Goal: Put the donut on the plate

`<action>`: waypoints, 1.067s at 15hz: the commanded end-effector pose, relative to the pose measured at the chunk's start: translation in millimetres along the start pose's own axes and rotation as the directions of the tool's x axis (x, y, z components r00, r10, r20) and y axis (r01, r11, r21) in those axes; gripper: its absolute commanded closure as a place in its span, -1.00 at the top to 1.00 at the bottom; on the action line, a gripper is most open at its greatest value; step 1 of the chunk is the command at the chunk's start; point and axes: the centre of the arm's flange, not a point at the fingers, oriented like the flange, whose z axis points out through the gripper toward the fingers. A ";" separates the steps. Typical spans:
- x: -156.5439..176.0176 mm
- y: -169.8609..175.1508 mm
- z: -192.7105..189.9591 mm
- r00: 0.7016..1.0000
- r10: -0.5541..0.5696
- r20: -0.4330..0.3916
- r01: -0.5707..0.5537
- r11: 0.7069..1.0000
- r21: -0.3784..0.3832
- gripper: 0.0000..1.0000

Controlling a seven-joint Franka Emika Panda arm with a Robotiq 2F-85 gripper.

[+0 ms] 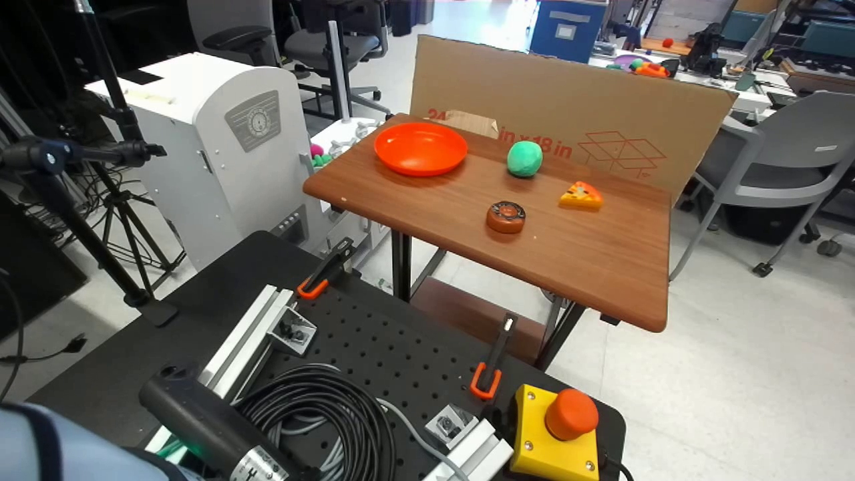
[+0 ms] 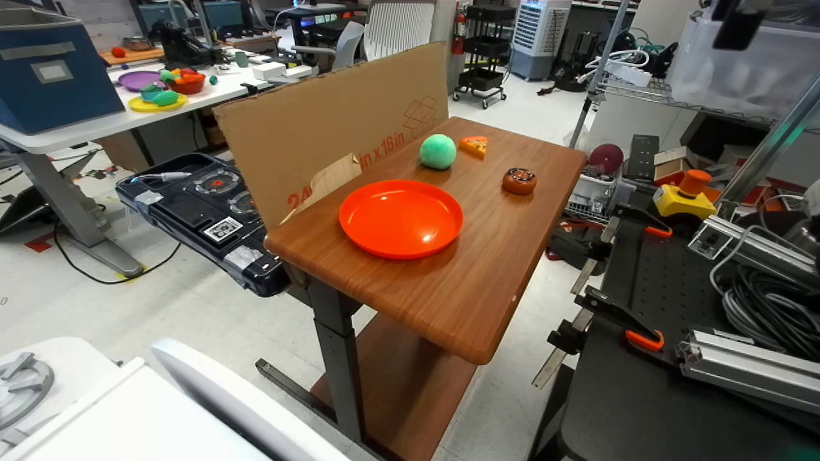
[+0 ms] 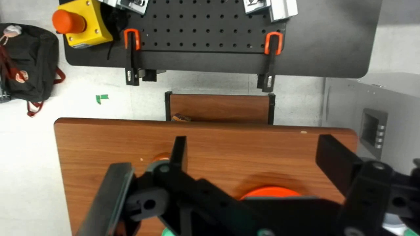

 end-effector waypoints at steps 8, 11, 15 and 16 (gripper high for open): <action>109.3 110.6 59.4 0.991 0.102 -0.090 -0.094 0.992 0.089 1.00; 129.4 130.8 87.5 0.989 0.120 -0.086 -0.112 0.989 0.094 1.00; 158.1 148.3 127.6 0.992 0.110 -0.055 -0.104 0.989 0.104 1.00; 165.2 150.1 136.4 0.993 0.110 -0.051 -0.104 0.989 0.106 1.00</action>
